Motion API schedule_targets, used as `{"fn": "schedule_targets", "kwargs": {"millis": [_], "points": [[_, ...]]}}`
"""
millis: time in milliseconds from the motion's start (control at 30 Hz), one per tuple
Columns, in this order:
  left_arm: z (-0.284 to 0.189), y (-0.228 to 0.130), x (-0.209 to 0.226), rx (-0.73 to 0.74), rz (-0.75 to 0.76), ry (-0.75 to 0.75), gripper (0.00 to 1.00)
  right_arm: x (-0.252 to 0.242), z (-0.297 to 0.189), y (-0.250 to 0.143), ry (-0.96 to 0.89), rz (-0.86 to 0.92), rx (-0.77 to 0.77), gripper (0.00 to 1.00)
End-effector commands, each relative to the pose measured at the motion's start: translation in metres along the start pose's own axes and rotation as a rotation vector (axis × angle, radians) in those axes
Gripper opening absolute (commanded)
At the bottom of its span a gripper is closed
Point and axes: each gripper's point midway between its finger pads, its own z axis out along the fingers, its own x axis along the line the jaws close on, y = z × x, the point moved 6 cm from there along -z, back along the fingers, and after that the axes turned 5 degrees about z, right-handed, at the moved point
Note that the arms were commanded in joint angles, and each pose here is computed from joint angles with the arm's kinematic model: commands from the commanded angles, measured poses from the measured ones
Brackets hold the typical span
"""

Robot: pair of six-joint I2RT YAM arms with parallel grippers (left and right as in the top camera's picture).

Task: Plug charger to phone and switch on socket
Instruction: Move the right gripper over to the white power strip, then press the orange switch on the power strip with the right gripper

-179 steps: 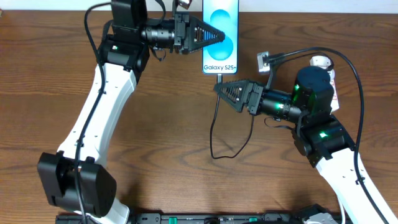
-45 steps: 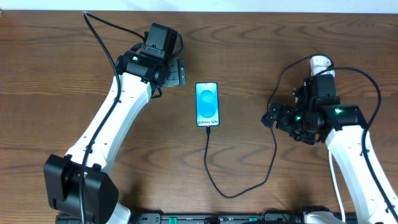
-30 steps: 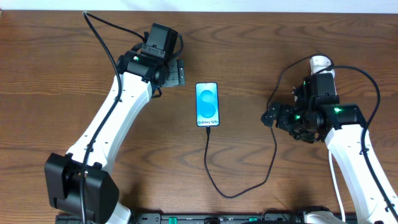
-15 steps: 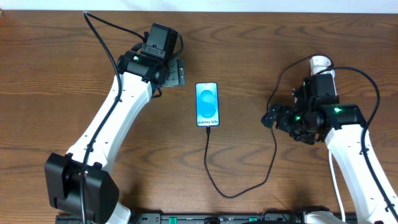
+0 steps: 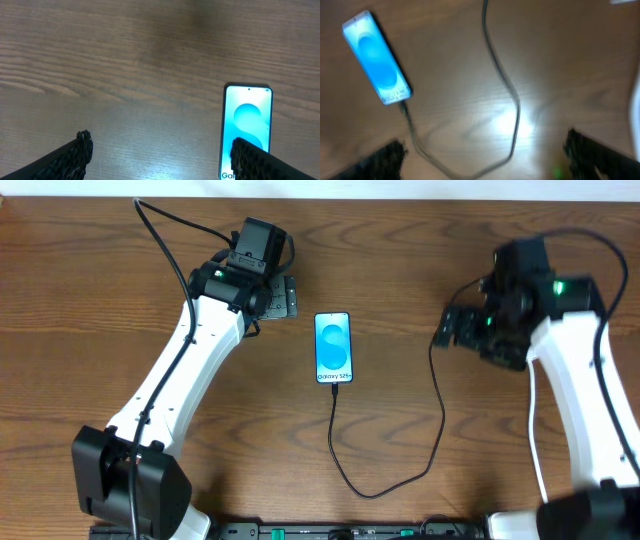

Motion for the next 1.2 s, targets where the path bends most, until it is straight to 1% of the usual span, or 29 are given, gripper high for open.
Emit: {"fn": "schedule_targets", "kwargs": {"millis": [0, 67, 167, 333, 400, 500, 633, 733, 900, 1033, 1167], "points": [[0.001, 0.002, 0.003, -0.001, -0.001, 0.019, 0.90, -0.014, -0.003, 0.034, -0.188, -0.046, -0.024, 0.99], [0.001, 0.002, 0.003, -0.001, -0.001, 0.019, 0.90, -0.024, -0.003, 0.052, -0.266, -0.016, -0.050, 0.99], [0.001, 0.002, 0.003, -0.001, -0.001, 0.019, 0.90, -0.043, -0.002, 0.073, -0.322, 0.105, -0.120, 0.99], [0.001, 0.002, 0.003, -0.001, -0.001, 0.019, 0.90, -0.078, -0.008, 0.103, -0.307, 0.265, -0.229, 0.99], [0.001, 0.002, 0.003, -0.001, -0.001, 0.019, 0.90, -0.100, -0.011, 0.116, -0.296, 0.360, -0.284, 0.99], [0.001, 0.002, 0.003, -0.001, -0.001, 0.019, 0.90, -0.121, -0.010, 0.128, -0.290, 0.428, -0.328, 0.99], [0.001, 0.002, 0.003, -0.001, -0.001, 0.019, 0.90, -0.144, -0.002, 0.138, -0.284, 0.484, -0.358, 0.99], [0.001, 0.002, 0.003, -0.001, -0.001, 0.019, 0.90, -0.160, 0.014, 0.144, -0.279, 0.515, -0.388, 0.99], [0.001, 0.002, 0.003, -0.001, -0.001, 0.019, 0.90, -0.175, 0.036, 0.149, -0.271, 0.541, -0.427, 0.99], [0.001, 0.002, 0.003, -0.001, -0.001, 0.019, 0.90, -0.175, 0.062, 0.150, -0.187, 0.539, -0.423, 0.99], [0.001, 0.002, 0.003, -0.001, -0.001, 0.019, 0.90, -0.178, 0.077, 0.152, -0.182, 0.548, -0.410, 0.99]]}}
